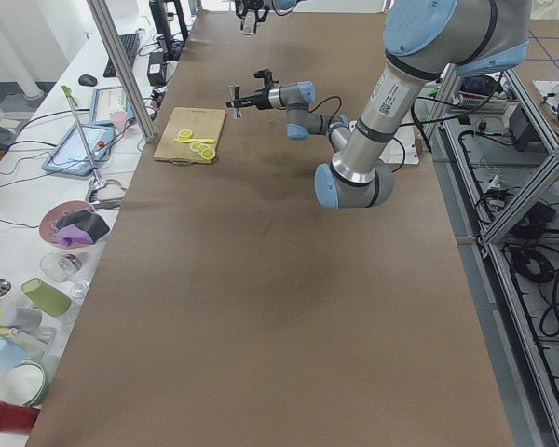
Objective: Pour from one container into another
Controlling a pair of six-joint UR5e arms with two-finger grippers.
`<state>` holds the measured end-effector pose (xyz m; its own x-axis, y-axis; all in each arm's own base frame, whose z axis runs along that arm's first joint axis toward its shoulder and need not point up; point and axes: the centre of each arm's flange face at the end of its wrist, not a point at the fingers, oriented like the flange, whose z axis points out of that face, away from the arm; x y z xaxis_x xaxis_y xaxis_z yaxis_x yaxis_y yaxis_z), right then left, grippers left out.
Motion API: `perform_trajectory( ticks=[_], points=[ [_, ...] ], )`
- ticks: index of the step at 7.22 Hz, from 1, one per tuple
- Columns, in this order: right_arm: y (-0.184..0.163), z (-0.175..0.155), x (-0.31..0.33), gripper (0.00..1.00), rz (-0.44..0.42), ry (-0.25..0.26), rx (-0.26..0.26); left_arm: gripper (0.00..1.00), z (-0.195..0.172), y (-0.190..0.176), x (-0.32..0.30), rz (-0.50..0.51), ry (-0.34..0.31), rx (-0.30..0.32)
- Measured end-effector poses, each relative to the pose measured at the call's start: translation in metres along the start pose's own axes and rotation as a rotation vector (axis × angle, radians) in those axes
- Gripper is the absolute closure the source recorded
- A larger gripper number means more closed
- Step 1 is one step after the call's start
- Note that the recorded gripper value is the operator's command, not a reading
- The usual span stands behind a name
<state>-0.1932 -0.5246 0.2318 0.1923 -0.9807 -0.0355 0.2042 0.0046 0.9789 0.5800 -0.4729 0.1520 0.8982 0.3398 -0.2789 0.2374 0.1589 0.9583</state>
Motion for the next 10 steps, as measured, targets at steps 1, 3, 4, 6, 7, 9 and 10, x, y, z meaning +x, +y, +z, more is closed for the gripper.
perform_trajectory(
  ticks=[1,3,4,6,7,9,10],
  points=[
    [-0.001,0.000,-0.002,1.00,-0.012,-0.001,-0.025,1.00,0.001,-0.010,0.003,-0.011,0.025,0.007],
    [-0.003,0.001,-0.006,1.00,-0.037,-0.006,-0.069,1.00,-0.003,-0.029,0.009,-0.045,0.089,0.027],
    [-0.006,0.001,-0.007,1.00,-0.053,-0.016,-0.096,1.00,-0.005,-0.036,0.011,-0.055,0.107,0.034],
    [-0.009,0.000,-0.006,1.00,-0.068,-0.024,-0.143,1.00,-0.008,-0.047,0.015,-0.067,0.143,0.040],
    [-0.013,0.001,-0.003,1.00,-0.073,-0.025,-0.168,1.00,-0.010,-0.051,0.019,-0.078,0.185,0.043],
    [-0.025,0.005,0.007,1.00,-0.078,-0.027,-0.215,1.00,-0.016,-0.056,0.027,-0.098,0.291,0.047],
    [-0.033,0.008,0.013,1.00,-0.076,-0.022,-0.235,1.00,-0.018,-0.056,0.029,-0.105,0.319,0.050]
  ],
)
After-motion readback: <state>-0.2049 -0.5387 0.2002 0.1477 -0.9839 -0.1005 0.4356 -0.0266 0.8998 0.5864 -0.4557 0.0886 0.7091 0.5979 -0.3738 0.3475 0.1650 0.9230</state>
